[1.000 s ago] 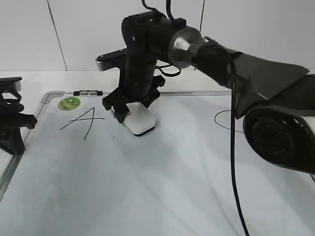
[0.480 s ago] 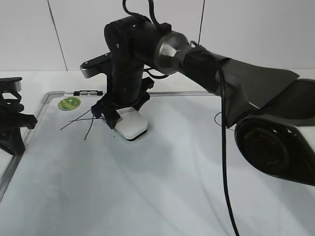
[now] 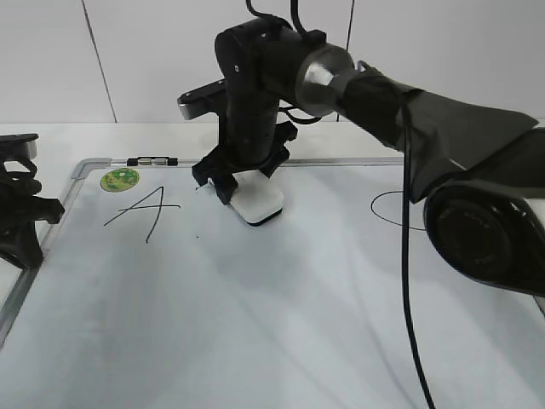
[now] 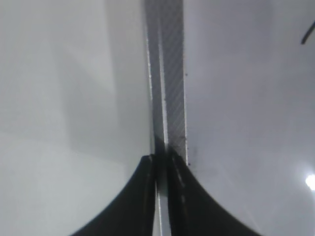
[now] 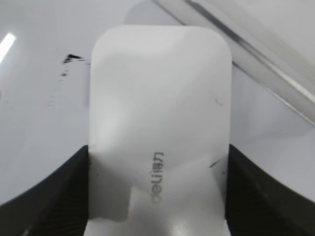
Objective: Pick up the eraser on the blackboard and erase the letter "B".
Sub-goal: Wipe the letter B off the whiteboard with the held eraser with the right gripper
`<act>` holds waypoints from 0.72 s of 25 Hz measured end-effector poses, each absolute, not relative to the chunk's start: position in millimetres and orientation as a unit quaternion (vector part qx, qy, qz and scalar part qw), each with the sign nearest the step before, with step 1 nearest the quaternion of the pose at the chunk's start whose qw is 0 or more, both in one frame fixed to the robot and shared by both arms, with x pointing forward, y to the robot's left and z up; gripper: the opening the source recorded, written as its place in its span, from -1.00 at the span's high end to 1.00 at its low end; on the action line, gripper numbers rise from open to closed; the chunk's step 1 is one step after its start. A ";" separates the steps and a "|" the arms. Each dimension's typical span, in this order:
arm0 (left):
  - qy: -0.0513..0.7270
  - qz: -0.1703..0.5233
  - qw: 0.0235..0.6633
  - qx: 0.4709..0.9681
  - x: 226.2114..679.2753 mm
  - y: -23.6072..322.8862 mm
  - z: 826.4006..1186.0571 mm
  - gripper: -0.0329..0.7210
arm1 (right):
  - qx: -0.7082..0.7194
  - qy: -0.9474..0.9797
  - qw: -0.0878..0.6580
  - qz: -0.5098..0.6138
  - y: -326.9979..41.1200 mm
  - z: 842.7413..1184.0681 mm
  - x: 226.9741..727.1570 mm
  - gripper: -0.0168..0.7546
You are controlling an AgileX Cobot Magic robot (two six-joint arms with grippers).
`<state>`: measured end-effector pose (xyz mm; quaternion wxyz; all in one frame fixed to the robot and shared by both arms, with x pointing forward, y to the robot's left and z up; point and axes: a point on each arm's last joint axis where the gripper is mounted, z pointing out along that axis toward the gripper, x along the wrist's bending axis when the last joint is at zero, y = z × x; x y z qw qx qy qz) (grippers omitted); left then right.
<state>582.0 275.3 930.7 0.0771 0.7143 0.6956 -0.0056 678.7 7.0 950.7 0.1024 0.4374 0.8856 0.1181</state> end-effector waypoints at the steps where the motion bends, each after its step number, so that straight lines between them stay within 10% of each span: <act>1: 0.696 -0.006 0.077 0.714 582.0 275.3 930.7 0.83 | 0.440 0.884 0.104 0.117 4.8 950.8 680.2 -0.51; 18: 0.695 -0.006 0.077 0.715 582.0 275.3 930.7 0.83 | 0.408 0.900 0.070 0.136 34.8 949.8 658.2 -0.51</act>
